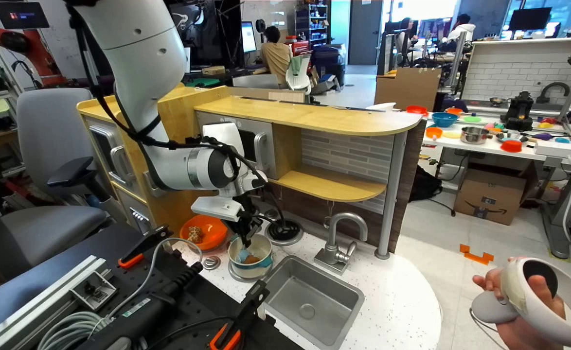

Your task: Put the thing in the bowl into the sink

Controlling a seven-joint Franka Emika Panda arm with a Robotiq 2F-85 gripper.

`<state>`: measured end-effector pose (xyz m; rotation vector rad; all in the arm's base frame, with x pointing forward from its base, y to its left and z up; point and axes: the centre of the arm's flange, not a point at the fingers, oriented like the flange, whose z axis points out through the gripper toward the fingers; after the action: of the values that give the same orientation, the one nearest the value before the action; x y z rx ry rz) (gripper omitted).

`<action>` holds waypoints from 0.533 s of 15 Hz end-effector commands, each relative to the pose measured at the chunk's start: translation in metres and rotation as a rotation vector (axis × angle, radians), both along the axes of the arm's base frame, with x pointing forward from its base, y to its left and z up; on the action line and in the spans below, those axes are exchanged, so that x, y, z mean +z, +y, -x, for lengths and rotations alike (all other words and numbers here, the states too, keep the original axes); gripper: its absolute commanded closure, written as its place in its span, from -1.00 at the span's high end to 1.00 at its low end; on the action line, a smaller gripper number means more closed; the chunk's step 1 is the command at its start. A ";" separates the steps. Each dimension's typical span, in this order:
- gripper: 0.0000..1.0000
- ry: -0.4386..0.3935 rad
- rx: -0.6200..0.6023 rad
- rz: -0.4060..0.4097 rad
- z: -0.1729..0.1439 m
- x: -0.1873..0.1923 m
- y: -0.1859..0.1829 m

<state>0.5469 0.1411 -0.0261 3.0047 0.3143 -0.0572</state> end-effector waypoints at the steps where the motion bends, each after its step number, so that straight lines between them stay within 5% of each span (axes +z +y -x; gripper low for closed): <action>1: -0.99 -0.017 0.037 -0.067 0.020 0.058 -0.010; 8: -0.99 -0.069 0.032 -0.109 0.026 0.131 -0.039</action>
<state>0.5353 0.1236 0.0633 3.0645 0.3772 0.0324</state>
